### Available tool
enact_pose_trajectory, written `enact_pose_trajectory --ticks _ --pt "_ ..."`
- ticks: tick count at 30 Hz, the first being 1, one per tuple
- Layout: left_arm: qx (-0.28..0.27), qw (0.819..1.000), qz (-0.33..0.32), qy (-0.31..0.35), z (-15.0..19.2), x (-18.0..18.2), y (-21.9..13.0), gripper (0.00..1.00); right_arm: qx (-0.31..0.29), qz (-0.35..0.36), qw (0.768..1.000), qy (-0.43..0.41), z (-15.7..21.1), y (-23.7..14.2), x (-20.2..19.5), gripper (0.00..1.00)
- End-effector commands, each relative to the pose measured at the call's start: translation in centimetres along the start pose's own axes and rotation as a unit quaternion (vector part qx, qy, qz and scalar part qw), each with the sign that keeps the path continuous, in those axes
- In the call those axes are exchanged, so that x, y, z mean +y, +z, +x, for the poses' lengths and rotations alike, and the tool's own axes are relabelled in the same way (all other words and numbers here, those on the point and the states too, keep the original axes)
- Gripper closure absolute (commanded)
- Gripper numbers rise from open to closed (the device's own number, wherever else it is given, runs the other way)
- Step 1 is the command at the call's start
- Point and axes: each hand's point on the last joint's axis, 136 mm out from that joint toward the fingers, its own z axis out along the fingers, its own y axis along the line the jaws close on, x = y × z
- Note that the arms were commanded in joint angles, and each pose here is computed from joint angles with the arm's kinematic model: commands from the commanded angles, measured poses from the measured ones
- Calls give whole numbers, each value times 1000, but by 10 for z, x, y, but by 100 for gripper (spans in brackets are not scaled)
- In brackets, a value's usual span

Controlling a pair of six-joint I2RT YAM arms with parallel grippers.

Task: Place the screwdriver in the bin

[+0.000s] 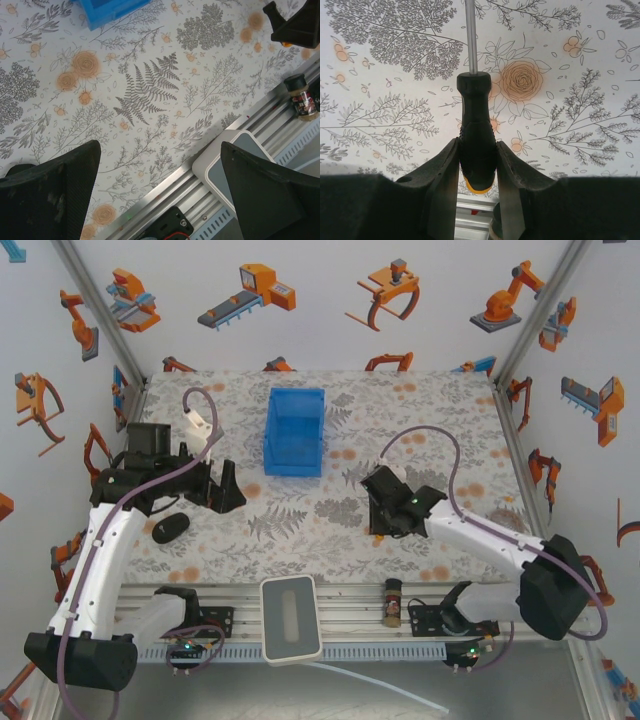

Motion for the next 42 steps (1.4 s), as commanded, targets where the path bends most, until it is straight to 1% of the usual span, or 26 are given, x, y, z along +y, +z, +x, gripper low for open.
enact_pose_trajectory --ticks 1,6,11,15,19,24,32,42 --pt "3 1000 5 19 2 -6 -5 3 -17 2 1000 -20 -12 -24 0 86" --pt "1 1000 7 18 2 -7 -6 3 -39 -5 998 -40 -34 -51 8 87" --pt "-3 1000 8 20 -1 -8 -8 3 -62 -25 996 -63 -66 -76 29 87" --pt "-8 1000 9 24 -2 -9 -9 3 -72 -41 993 -86 -94 -84 54 87" --pt "-11 1000 14 25 -4 -11 -10 3 -79 -54 990 -105 -123 -80 81 87" --pt "-17 999 16 29 -6 -14 -12 3 -84 -81 986 -120 -150 -67 116 88" --pt "-19 999 19 30 -3 -14 -11 3 -74 -98 981 -151 -185 -28 161 88" --pt "-24 999 24 27 -7 -16 -12 3 -53 -95 981 -161 -198 28 185 88"
